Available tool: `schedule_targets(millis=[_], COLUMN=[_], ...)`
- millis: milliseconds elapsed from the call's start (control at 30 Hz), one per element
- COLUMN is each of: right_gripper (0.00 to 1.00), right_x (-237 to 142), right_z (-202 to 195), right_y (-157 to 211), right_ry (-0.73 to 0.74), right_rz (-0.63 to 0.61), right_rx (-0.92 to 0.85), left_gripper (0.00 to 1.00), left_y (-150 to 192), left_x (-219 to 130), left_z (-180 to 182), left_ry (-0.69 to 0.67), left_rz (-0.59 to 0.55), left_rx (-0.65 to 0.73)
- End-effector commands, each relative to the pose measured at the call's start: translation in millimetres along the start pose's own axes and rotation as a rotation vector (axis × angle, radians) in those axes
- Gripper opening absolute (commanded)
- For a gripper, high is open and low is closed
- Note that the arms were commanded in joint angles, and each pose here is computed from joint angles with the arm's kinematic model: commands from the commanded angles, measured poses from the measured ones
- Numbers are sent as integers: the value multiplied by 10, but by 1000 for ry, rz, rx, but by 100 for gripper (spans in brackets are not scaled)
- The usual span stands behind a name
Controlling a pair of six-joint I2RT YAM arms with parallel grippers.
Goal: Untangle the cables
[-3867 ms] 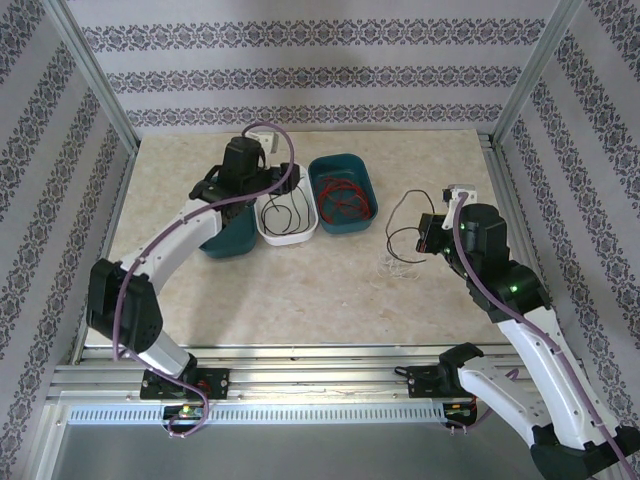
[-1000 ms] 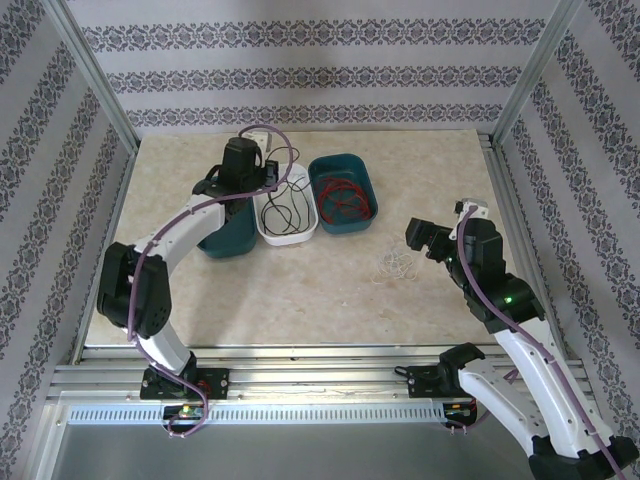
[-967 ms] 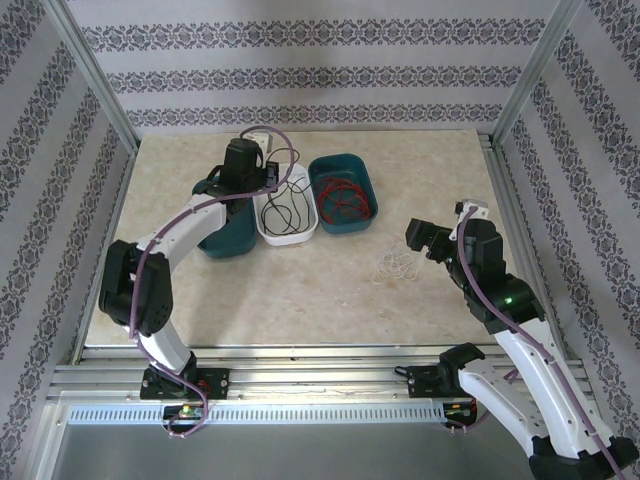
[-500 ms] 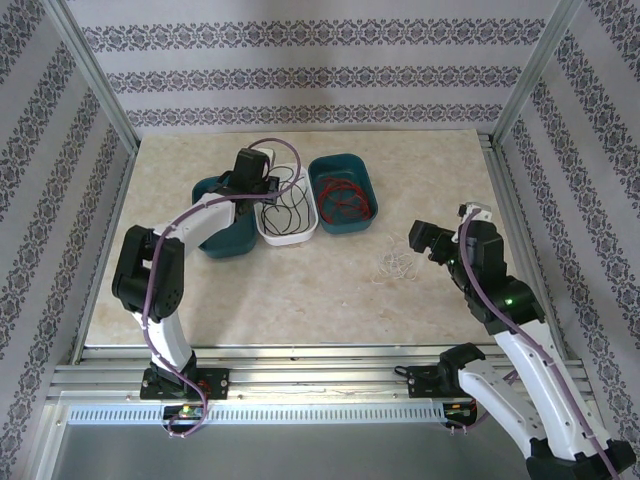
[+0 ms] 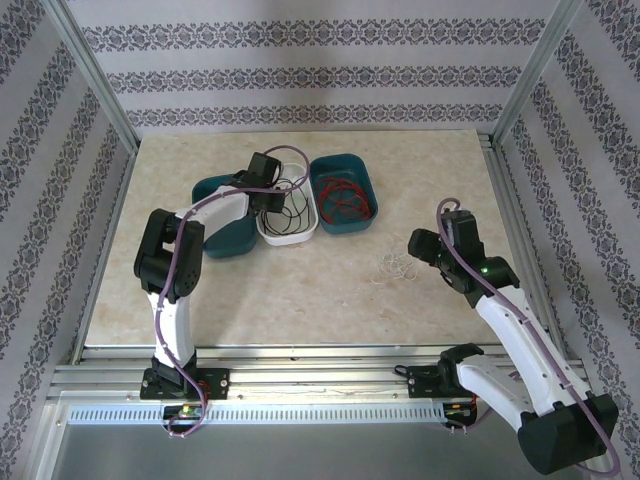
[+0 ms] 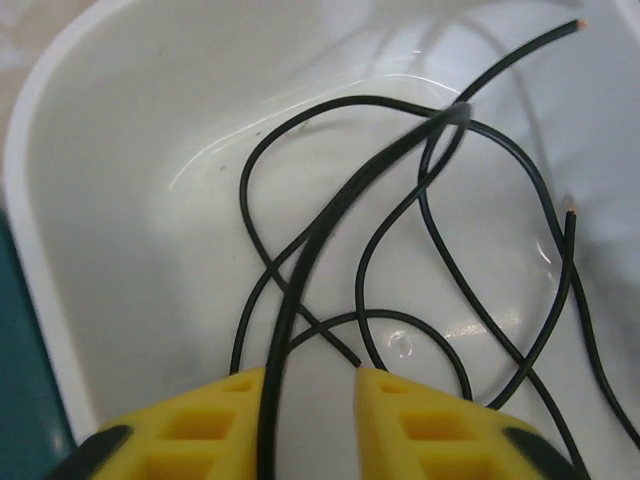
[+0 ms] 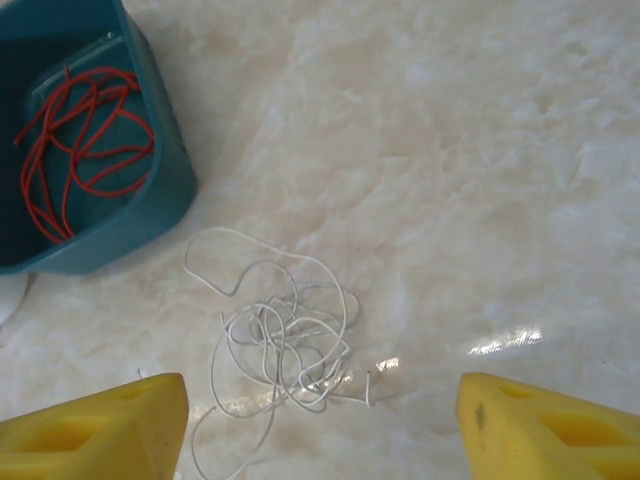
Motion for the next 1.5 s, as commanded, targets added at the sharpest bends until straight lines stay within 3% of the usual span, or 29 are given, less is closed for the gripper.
schedule_targets(millis=[0, 33, 200, 367, 600, 900, 1067, 1233, 1467], right_gripper=[65, 63, 59, 57, 50, 48, 44, 44, 41], right_x=[52, 75, 176, 225, 312, 645, 834, 1016, 1245], right_z=[65, 91, 140, 198, 269, 172, 91, 68, 22], right_y=[20, 38, 83, 91, 124, 62, 30, 91, 138], right_ry=[-44, -56, -54, -62, -64, 88, 65, 10, 0], right_rz=[24, 38, 81, 93, 134, 235, 279, 332, 375], right_rx=[-37, -55, -99, -119, -189, -286, -225, -184, -164], left_gripper=[62, 73, 89, 92, 99, 99, 100, 100, 100], left_y=[-117, -165, -529, -756, -749, -281, 111, 586, 991], left_x=[-74, -100, -250, -294, -516, -1015, -1191, -1133, -871], left_z=[-74, -85, -124, -169, -382, -680, -932, -1374, -1785], left_ry=[-6, -8, -40, -59, 60, 237, 306, 370, 433], left_rz=[-21, -37, -127, -169, -194, -234, -222, -155, -55], left_rx=[3, 5, 24, 23, -2, -28, 6, 67, 70])
Point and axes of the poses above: each hand's point on the last joint's axis, 136 mm out from that joint toward the fingers, its own x axis out along the fingers, its own z axis along the line the jaws close on, y = z × x, the point moved 3 cm from there along -x, back along the fingers, and after that the axes turned 15 degrees about -x, right-handed, at the moved point
